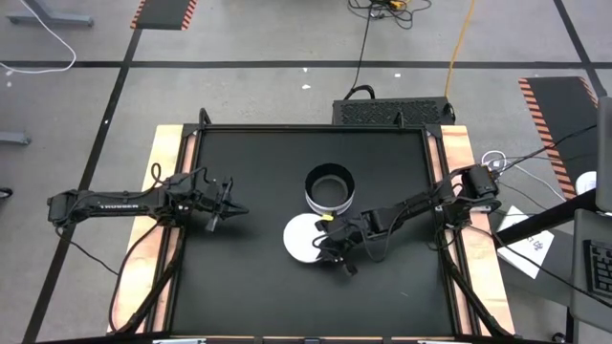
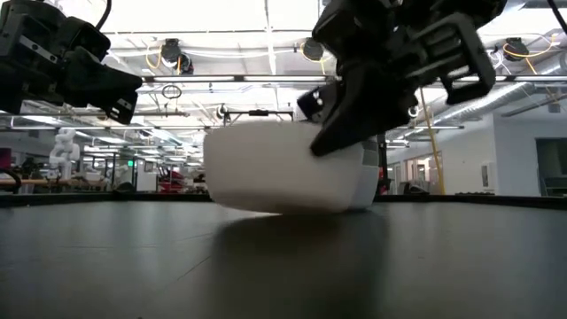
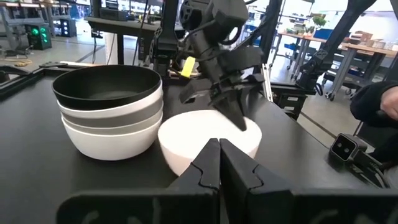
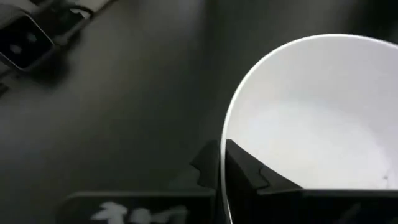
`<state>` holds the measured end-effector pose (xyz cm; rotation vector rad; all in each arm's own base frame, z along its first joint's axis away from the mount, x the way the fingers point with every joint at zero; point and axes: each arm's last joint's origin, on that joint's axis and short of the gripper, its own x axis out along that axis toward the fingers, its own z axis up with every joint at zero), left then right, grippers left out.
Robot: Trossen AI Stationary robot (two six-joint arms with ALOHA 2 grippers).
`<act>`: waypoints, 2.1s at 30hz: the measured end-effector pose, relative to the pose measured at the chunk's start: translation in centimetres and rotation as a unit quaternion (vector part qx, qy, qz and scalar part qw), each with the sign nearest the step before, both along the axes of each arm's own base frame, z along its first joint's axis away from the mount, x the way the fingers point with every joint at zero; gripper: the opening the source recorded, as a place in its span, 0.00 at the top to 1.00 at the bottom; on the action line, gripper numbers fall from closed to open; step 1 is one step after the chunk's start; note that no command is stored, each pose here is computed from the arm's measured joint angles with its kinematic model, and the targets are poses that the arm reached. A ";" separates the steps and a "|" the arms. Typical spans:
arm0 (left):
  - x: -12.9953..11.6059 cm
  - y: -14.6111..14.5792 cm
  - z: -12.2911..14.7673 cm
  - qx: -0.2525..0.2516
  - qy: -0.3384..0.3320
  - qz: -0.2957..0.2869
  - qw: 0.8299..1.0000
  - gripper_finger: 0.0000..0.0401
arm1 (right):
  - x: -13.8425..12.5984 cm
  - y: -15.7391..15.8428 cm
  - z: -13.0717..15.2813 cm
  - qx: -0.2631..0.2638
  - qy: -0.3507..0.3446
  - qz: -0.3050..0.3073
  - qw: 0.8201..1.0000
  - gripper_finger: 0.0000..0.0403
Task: Nest bowls inside each other
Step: Stack the white bowl on top of the black bowl
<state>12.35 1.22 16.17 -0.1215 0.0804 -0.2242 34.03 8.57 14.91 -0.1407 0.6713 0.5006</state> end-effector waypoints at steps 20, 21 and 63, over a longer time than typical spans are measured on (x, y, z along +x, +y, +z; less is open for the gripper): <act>0.0 0.0 0.0 -0.005 0.000 0.002 1.000 0.99 | -5.8 -1.8 12.3 0.005 -0.113 -0.028 0.993 1.00; 0.0 0.0 0.0 -0.005 0.000 0.002 1.000 0.99 | -6.2 -1.9 12.8 0.006 -0.116 -0.028 0.993 1.00; 0.0 0.0 -0.4 0.019 0.014 0.000 1.000 0.99 | -5.3 -12.3 12.4 -0.042 -0.042 -0.170 0.984 1.00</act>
